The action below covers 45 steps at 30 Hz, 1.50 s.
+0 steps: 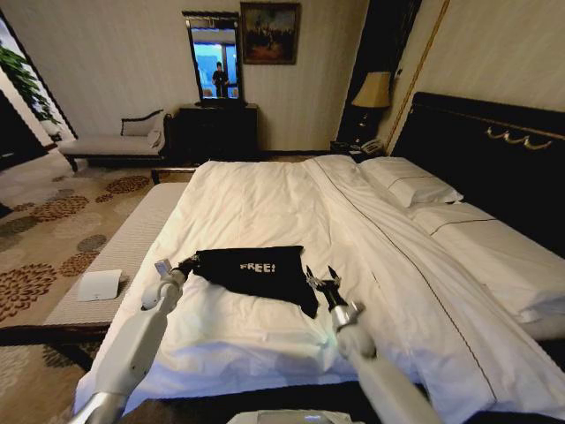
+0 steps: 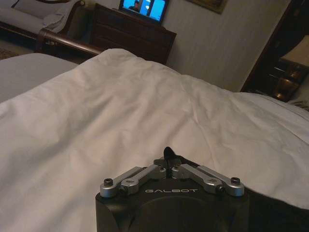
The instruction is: Fold the clothes on the bed.
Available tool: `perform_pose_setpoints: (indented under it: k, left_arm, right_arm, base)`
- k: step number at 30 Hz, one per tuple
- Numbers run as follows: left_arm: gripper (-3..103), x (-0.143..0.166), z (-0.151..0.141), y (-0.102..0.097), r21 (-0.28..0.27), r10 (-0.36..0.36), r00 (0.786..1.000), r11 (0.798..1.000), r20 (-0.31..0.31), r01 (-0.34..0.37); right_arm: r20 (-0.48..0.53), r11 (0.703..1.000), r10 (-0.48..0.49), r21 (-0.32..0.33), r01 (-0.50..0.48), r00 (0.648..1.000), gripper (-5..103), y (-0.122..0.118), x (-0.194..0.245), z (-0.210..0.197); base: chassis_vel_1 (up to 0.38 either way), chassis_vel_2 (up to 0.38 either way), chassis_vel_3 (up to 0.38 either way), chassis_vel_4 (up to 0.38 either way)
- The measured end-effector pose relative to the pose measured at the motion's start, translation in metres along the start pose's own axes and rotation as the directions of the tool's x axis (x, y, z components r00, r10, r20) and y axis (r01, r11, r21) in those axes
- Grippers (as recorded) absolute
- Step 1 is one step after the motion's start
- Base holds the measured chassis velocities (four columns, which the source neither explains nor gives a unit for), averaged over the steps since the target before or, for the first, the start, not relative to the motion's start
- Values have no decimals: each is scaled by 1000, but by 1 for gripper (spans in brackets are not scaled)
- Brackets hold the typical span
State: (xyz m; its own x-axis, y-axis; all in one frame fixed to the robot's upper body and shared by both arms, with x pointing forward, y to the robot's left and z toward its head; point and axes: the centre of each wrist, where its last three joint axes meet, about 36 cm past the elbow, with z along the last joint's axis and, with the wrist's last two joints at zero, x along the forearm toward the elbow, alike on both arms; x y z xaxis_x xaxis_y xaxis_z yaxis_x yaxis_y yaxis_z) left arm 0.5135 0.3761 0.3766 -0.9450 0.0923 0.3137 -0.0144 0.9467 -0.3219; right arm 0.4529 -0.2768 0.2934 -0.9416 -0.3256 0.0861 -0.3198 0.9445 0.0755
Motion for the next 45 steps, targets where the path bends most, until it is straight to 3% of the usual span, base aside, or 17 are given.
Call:
perform_pose_setpoints:
  k: [1, 3, 4, 7, 9, 14, 16, 19, 21, 22, 25, 26, 31, 37, 40, 45]
  left_arm:
    - [0, 1, -2, 1, 0, -3, 1000, 1000, 1, 3]
    - [0, 1, -2, 1, 0, -3, 1000, 1000, 1, 3]
    - [0, 1, -6, 2, 0, -8, 1000, 1000, 4, 8]
    - [0, 3, -10, 5, 3, -15, 1000, 1000, 7, 15]
    - [0, 3, -12, 7, 4, -18, 1000, 1000, 8, 18]
    - [0, 9, -12, 14, 0, -31, 999, 1000, 8, 31]
    - [0, 10, -12, 15, -1, -34, 999, 999, 9, 34]
    - [0, 14, -14, 18, 0, -38, 999, 999, 11, 38]
    - [0, 16, -15, 21, 2, -41, 999, 999, 13, 41]
    - [0, 16, -15, 21, 2, -41, 999, 999, 13, 41]
    - [0, 21, -15, 23, 6, -41, 999, 999, 15, 41]
    - [0, 21, -15, 23, 6, -41, 999, 999, 15, 41]
    - [0, 26, -13, 21, 5, -35, 999, 999, 17, 35]
    - [0, 28, -15, 19, 5, -27, 999, 1000, 19, 27]
    - [0, 29, -16, 16, 6, -23, 1000, 1000, 19, 23]
    - [0, 31, -17, 14, 5, -20, 1000, 1000, 19, 20]
  right_arm:
    - [-32, 997, -28, 69, 30, 999, 100, -9, -11, 0]
    - [-33, 997, -29, 75, 32, 999, 100, -10, -12, 0]
    - [-59, 983, -67, 165, 76, 996, 100, -14, -34, -4]
    - [-77, 972, -87, 213, 101, 993, 100, -8, -60, -8]
    - [-82, 970, -92, 220, 108, 992, 100, -2, -71, -9]
    - [-117, 978, -100, 170, 119, 988, 100, 46, -119, 1]
    - [-131, 978, -95, 173, 118, 987, 100, 54, -128, 4]
    - [-152, 967, -84, 225, 117, 985, 100, 61, -141, 8]
    - [-159, 946, -77, 299, 123, 984, 100, 61, -151, 10]
    - [-159, 946, -77, 299, 123, 984, 100, 61, -151, 10]
    - [-141, 869, -53, 480, 115, 989, 100, 57, -166, 12]
    - [-141, 869, -53, 480, 115, 989, 100, 57, -166, 12]
    - [-126, 806, -5, 586, 78, 992, 100, 54, -183, 12]
    - [-126, 763, 25, 644, 63, 992, 100, 49, -195, 10]
    - [-124, 723, 40, 688, 57, 991, 100, 43, -201, 6]
    - [-129, 684, 50, 727, 61, 990, 100, 36, -202, 6]
  base:
    - [0, 0, 0, 0]
    - [0, 0, 0, 0]
    - [0, 0, 0, 0]
    - [0, 0, 0, 0]
    - [0, 0, 0, 0]
    - [0, 0, 0, 0]
    - [0, 0, 0, 0]
    - [0, 0, 0, 0]
    - [0, 0, 0, 0]
    - [0, 0, 0, 0]
    - [0, 0, 0, 0]
    - [0, 0, 0, 0]
    - [0, 0, 0, 0]
    - [0, 0, 0, 0]
    - [0, 0, 0, 0]
    - [0, 0, 0, 0]
